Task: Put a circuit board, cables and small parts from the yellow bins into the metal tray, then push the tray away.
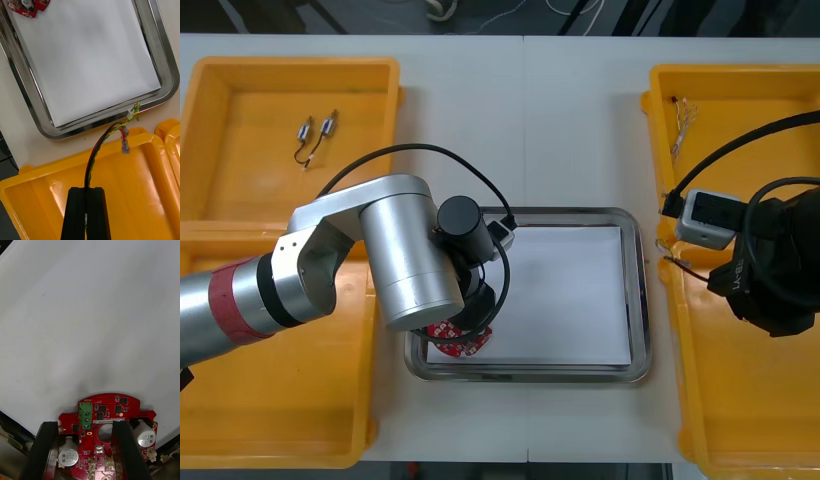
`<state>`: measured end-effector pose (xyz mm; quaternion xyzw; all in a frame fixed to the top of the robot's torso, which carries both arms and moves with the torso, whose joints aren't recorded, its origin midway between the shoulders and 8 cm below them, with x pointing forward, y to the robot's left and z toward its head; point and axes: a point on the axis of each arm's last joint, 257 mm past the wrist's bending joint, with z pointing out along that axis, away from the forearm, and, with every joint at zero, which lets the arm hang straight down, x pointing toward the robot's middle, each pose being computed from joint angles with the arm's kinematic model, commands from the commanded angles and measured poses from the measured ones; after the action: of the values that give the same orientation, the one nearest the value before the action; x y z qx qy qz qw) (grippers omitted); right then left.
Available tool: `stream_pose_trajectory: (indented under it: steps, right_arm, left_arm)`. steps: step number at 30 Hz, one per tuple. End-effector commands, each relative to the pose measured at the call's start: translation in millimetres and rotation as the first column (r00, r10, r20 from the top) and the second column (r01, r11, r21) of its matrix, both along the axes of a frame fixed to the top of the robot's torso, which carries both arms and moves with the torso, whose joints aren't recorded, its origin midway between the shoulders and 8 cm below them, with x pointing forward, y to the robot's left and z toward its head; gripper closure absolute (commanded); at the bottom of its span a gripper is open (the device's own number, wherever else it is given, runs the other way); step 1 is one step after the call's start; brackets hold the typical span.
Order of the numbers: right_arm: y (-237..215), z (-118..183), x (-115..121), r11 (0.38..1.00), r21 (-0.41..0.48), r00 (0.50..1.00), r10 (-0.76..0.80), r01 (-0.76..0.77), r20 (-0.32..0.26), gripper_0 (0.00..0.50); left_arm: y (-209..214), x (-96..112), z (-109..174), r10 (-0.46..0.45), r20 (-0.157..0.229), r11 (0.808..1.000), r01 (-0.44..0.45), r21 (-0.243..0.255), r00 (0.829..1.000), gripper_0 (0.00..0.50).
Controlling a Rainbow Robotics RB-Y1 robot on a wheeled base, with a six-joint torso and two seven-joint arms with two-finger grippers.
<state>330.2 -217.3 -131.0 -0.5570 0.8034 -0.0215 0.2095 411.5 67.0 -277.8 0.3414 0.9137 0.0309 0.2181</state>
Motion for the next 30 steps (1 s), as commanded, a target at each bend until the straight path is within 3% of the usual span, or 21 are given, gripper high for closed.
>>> stream_pose_trajectory:
  steps: [1,4,9,12,19,25,30]
  right_arm:
    - [6.6,5.0,-7.4,1.000,-0.013,1.000,0.015,-0.015,0.013,0.500]
    - [20.8,-1.6,-10.6,0.999,0.006,0.999,0.052,-0.052,0.003,0.500]
    - [41.6,-7.6,-11.4,0.993,0.008,0.993,0.114,-0.114,0.008,0.500]
    - [52.3,-14.4,-11.6,0.988,-0.007,0.988,0.156,-0.155,0.011,0.500]
    - [78.0,-25.2,-9.9,0.971,-0.041,0.972,0.236,-0.235,0.021,0.500]
    - [96.6,-39.0,-1.9,0.963,-0.062,0.964,0.265,-0.263,0.033,0.500]
    - [112.5,-49.8,11.4,0.960,-0.077,0.960,0.275,-0.271,0.057,0.500]
  left_arm:
    - [-15.8,5.4,14.0,0.058,0.027,0.997,-0.057,-0.057,0.998,0.053]
    - [-12.5,7.9,19.4,0.070,0.033,0.996,-0.068,-0.061,0.997,0.000]
    - [-3.0,8.0,34.8,0.095,0.029,0.994,-0.093,-0.055,0.995,0.000]
    - [3.6,7.1,48.1,0.124,-0.001,0.989,-0.124,-0.076,0.992,0.000]
    - [15.8,11.3,73.1,0.166,-0.018,0.978,-0.167,-0.122,0.986,0.000]
    - [42.0,18.0,95.4,0.218,-0.011,0.969,-0.218,-0.119,0.976,0.000]
    - [68.5,26.0,118.1,0.272,-0.021,0.951,-0.273,-0.143,0.962,0.000]
